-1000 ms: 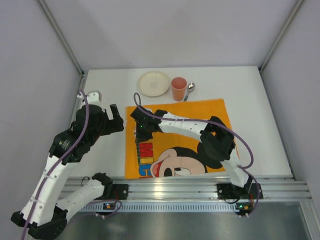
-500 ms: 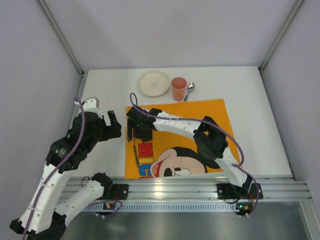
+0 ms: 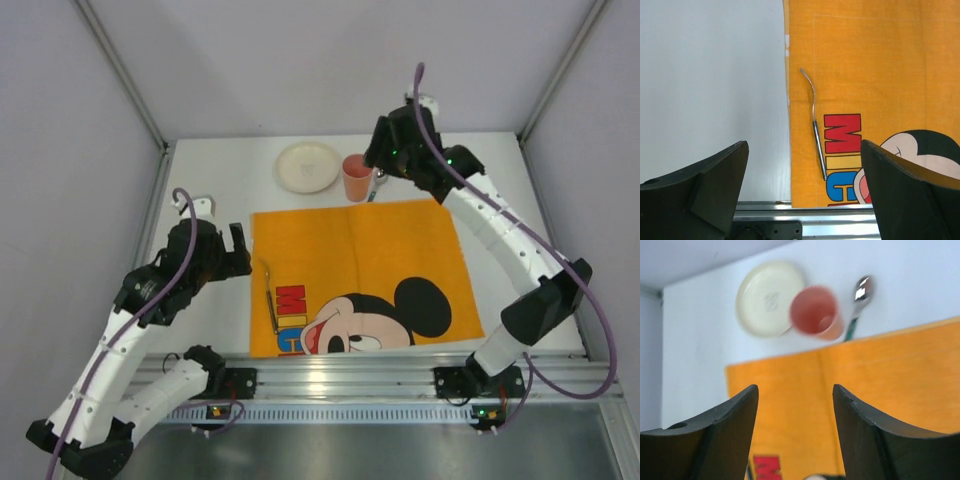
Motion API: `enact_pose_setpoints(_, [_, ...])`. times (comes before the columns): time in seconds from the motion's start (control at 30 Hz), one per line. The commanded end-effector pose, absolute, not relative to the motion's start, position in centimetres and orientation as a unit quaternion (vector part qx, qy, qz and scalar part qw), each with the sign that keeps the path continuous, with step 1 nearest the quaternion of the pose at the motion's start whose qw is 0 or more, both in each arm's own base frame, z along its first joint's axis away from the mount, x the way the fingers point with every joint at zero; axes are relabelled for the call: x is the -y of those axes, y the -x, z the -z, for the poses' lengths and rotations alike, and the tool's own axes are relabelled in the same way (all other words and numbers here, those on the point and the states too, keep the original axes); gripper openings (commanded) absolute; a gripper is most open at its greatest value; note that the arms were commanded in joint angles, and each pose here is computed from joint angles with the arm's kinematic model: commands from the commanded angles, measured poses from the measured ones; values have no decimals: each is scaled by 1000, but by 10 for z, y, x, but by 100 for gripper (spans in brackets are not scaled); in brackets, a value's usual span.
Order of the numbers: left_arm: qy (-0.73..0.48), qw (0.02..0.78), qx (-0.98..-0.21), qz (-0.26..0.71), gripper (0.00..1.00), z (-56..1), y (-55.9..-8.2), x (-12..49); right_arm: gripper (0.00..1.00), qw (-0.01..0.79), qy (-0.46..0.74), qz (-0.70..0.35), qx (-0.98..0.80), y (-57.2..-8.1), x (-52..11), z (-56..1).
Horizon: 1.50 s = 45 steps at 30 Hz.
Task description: Set the dinner table for one person
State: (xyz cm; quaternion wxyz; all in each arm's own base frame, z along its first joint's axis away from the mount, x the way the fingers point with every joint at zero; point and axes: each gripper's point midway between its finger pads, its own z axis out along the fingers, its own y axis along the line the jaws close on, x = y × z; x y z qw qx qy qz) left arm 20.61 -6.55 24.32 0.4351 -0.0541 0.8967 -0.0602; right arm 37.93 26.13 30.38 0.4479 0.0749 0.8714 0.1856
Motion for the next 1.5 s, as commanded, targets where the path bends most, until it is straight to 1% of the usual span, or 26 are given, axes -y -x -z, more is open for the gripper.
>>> enact_pose_setpoints(0.0, [79,426,-899,67,99,-230,-227,78,61,438,-80,-90,-891,-425,-206,-260])
enact_pose_setpoints(0.03, [79,403,-910,59,99,-210,-229,80,60,439,-89,-92,-889,-442,-193,-263])
enact_pose_setpoints(0.07, [86,395,-912,62,99,-203,-231,83,59,433,-90,-94,-892,-453,-191,-257])
enact_pose_setpoints(0.1, [86,382,-918,67,99,-195,-232,88,59,410,-95,-83,-903,-471,-185,-229])
enact_pose_setpoints(0.13, [88,369,-923,64,99,-184,-232,90,58,418,-94,-93,-899,-486,-188,-237])
enact_pose_setpoints(0.17, [87,356,-928,65,99,-176,-236,94,57,409,-89,-105,-902,-495,-192,-229])
enact_pose_setpoints(0.2, [86,358,-927,74,99,-174,-242,100,56,388,-89,-98,-912,-509,-194,-201])
enact_pose_setpoints(0.23, [81,344,-932,79,99,-164,-244,106,55,398,-91,-107,-907,-522,-195,-208])
enact_pose_setpoints(0.27, [79,341,-933,80,98,-160,-248,109,53,380,-94,-102,-915,-533,-197,-181])
enact_pose_setpoints(0.3, [79,343,-932,84,98,-157,-254,113,52,377,-98,-103,-915,-541,-194,-175])
enact_pose_setpoints(0.37, [76,324,-940,79,98,-144,-261,117,50,377,-102,-116,-913,-555,-200,-170])
enact_pose_setpoints(0.4, [76,319,-941,77,97,-141,-263,118,51,361,-104,-112,-920,-561,-202,-146])
enact_pose_setpoints(0.43, [76,311,-945,72,97,-138,-268,121,50,366,-105,-120,-917,-568,-204,-149])
enact_pose_setpoints(0.47, [77,308,-946,70,96,-137,-270,121,50,354,-107,-115,-922,-571,-206,-130])
enact_pose_setpoints(0.57, [77,308,-946,62,96,-138,-276,121,49,357,-111,-123,-919,-581,-211,-124])
enact_pose_setpoints(0.6, [79,310,-946,61,96,-138,-277,121,49,348,-112,-121,-923,-582,-213,-111])
enact_pose_setpoints(0.77, [88,309,-945,55,96,-135,-281,117,47,332,-118,-127,-927,-584,-217,-90])
enact_pose_setpoints(1.03, [100,309,-945,47,96,-134,-287,115,47,292,-109,-65,-948,-555,-192,-66])
enact_pose_setpoints(1.17, [102,304,-946,50,96,-131,-288,117,49,262,-109,-58,-957,-543,-189,-46])
enact_pose_setpoints(1.23, [102,302,-947,50,96,-130,-290,118,49,255,-112,-59,-959,-541,-191,-40])
enact_pose_setpoints(1.43, [100,300,-947,52,96,-131,-292,121,41,262,-115,-54,-957,-550,-190,-39])
enact_pose_setpoints(1.47, [99,298,-948,52,96,-130,-292,121,36,253,-112,-48,-960,-548,-190,-32])
